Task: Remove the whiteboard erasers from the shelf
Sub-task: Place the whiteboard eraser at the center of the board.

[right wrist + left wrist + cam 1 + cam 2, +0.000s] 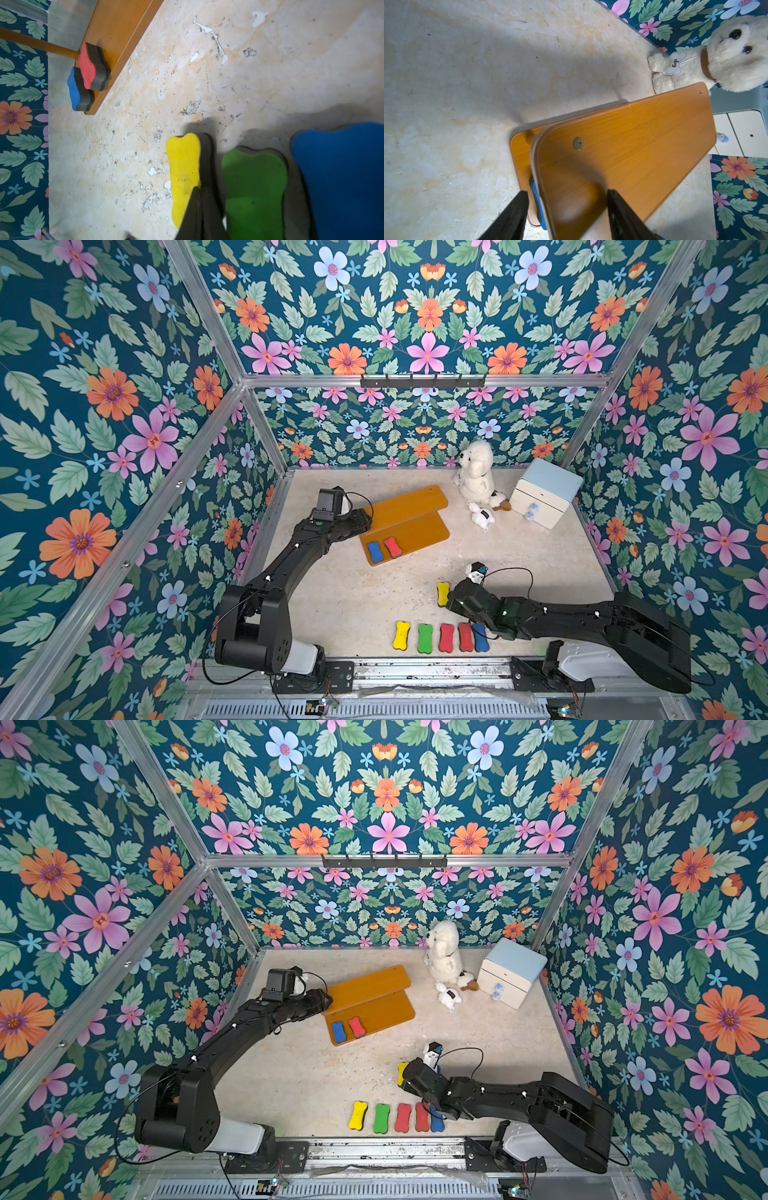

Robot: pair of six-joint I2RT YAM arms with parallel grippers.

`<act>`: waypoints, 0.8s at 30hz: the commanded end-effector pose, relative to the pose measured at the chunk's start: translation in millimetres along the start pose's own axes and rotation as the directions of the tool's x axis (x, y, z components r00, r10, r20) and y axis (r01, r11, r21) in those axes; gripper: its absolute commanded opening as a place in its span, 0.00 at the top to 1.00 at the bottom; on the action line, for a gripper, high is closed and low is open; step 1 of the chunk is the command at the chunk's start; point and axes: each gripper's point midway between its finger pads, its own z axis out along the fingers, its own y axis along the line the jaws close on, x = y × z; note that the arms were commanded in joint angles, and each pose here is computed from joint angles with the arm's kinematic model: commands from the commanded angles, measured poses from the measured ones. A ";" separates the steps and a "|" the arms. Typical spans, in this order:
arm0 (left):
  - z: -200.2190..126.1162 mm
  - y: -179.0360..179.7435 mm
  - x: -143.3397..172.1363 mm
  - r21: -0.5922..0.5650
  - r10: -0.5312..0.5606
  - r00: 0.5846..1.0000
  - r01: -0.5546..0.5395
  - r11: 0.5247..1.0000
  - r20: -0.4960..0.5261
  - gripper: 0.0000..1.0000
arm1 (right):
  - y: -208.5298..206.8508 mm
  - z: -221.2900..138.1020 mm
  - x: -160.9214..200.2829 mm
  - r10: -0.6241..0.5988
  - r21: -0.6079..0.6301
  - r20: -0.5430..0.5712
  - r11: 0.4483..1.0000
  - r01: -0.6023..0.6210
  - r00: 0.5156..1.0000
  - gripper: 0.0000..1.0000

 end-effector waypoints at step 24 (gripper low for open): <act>1.6 4.0 2.4 -0.014 0.008 1.000 -0.008 1.000 -0.009 0.35 | -1.8 -6.1 8.7 -0.050 0.005 -0.054 0.999 0.050 0.997 0.88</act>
